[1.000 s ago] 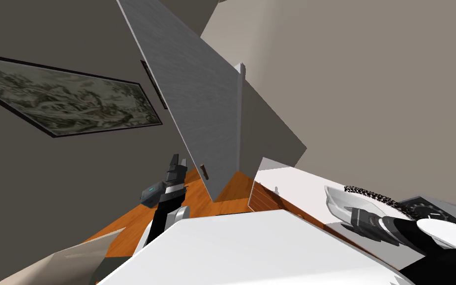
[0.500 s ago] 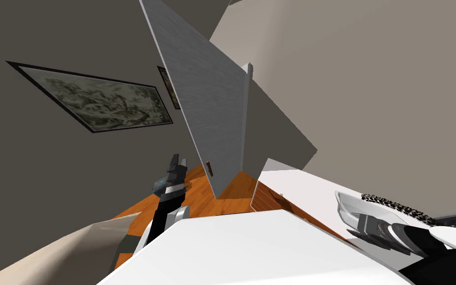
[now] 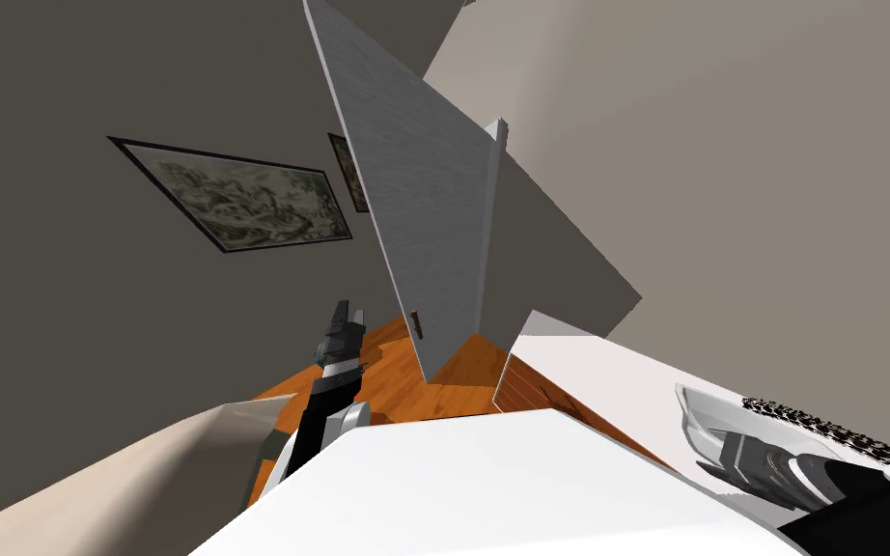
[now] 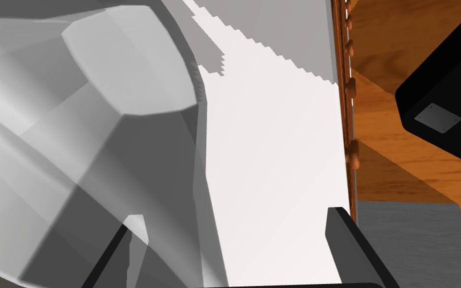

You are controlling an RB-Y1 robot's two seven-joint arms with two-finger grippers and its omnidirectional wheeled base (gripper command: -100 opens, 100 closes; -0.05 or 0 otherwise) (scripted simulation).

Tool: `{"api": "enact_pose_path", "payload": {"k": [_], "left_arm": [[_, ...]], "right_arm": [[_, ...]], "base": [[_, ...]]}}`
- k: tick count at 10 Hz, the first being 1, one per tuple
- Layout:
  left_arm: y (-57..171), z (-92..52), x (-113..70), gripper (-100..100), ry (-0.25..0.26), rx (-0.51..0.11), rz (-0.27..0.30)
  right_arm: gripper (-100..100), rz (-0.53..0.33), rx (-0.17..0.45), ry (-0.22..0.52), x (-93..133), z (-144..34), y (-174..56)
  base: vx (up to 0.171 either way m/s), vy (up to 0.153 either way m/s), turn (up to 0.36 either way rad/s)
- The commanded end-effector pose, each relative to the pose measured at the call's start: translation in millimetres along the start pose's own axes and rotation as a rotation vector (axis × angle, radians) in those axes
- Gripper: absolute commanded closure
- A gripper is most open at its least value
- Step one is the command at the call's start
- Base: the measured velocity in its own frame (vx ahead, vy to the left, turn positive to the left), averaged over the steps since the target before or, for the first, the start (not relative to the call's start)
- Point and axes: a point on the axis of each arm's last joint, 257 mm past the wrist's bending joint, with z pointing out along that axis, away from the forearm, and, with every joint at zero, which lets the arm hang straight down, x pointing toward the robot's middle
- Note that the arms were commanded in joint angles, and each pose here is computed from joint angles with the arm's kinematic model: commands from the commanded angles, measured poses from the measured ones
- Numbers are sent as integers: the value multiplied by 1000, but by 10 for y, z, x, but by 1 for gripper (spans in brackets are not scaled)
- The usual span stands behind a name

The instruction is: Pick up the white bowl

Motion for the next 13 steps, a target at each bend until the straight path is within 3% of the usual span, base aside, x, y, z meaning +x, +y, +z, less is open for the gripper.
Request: {"api": "enact_pose_path", "payload": {"k": [1,3,5,6,8,10,11,13], "left_arm": [[0,0,0,0,0,0,0],[1,-1,-1,0,0,0,0],[0,0,0,0,0,0,0],[1,-1,-1,0,0,0,0],[0,0,0,0,0,0,0],[0,0,-1,0,0,0,0],[1,-1,-1,0,0,0,0],[0,0,0,0,0,0,0]], "right_arm": [[-100,35,15,4,98,-24,-53],[-100,28,18,11,152,-16,-78],[-100,80,46,28,337,-86,-155],[-100,93,50,19,317,-86,-165],[-100,77,62,46,468,-118,-209],[-100,126,89,41,527,-169,-288],[-100,96,89,46,525,-157,-310],[-100,138,134,76,755,-286,-426]], "base": [[-36,7,20],[-29,12,150],[-48,23,113],[-10,-11,-34],[-68,72,224],[-17,6,-6],[-60,22,243],[-60,24,142]]}}
